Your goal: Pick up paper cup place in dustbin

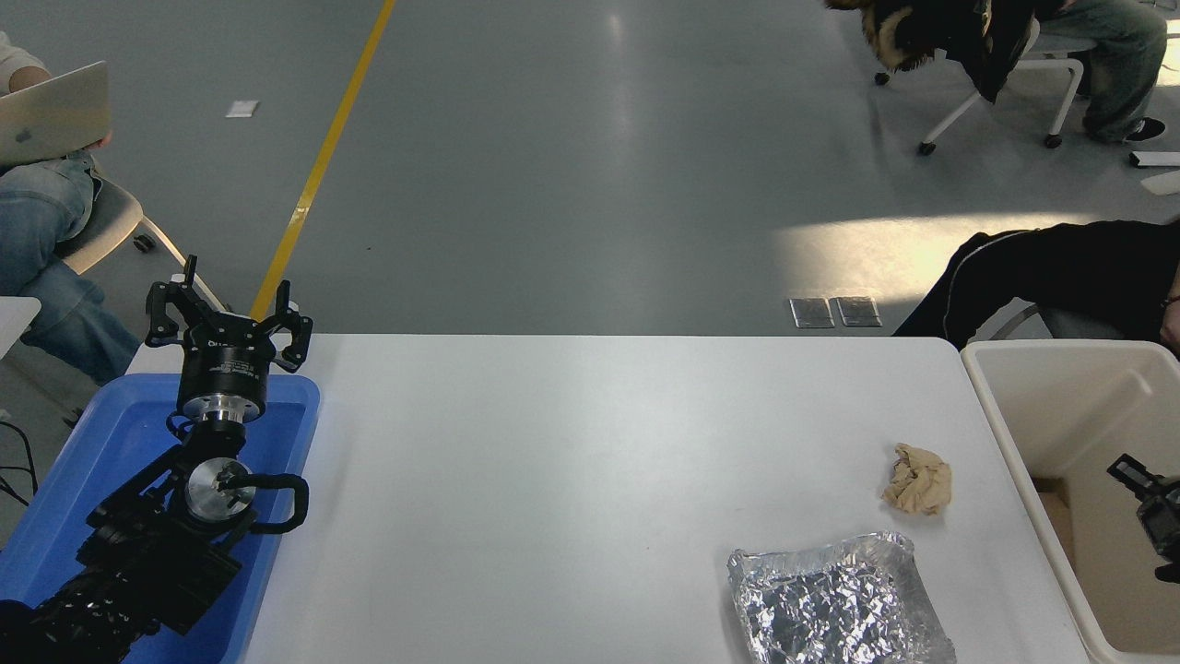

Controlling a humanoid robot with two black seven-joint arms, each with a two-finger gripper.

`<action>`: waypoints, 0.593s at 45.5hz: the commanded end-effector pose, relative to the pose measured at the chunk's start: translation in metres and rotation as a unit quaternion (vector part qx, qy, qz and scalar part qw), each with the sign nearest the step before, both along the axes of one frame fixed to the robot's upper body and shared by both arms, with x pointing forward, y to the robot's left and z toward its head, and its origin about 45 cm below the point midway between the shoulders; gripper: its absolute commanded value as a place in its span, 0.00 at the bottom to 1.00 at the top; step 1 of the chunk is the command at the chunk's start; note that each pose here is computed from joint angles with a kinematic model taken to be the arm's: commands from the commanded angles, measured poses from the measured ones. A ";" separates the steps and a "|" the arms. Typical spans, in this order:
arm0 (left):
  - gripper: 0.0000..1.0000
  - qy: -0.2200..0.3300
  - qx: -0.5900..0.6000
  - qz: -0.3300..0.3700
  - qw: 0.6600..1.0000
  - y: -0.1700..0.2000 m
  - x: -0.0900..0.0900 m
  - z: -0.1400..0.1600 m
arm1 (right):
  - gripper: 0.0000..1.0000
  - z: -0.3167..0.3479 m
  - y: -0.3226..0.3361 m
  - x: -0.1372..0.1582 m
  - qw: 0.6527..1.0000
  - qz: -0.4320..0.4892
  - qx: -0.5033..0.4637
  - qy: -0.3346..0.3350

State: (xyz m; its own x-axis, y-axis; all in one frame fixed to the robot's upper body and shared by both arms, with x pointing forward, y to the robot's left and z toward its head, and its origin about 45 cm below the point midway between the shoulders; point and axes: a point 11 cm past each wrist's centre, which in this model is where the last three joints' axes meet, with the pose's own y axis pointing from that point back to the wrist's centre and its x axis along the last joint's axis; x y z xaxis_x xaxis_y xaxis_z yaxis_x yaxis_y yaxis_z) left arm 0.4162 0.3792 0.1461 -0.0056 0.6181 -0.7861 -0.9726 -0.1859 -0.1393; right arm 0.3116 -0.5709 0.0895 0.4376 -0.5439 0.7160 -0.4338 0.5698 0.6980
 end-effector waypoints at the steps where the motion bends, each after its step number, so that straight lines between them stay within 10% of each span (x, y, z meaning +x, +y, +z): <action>1: 0.99 0.000 0.002 -0.001 1.000 0.000 0.000 0.000 | 0.99 0.035 0.016 0.045 0.997 0.029 0.057 -0.033; 27: 0.99 0.000 0.001 -0.002 1.000 0.000 0.000 0.000 | 0.99 0.172 0.178 0.074 0.952 0.240 0.169 0.086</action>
State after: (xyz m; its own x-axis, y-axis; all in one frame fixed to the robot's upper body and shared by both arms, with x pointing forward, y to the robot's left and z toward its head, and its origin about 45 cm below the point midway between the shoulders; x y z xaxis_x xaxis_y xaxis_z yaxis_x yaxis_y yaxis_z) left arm 0.4160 0.3790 0.1459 -0.0042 0.6204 -0.7843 -0.9732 -0.1830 -0.1395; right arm 0.4005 -0.4613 0.2041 0.6568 -0.5501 0.5158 -0.4969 0.1989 0.8447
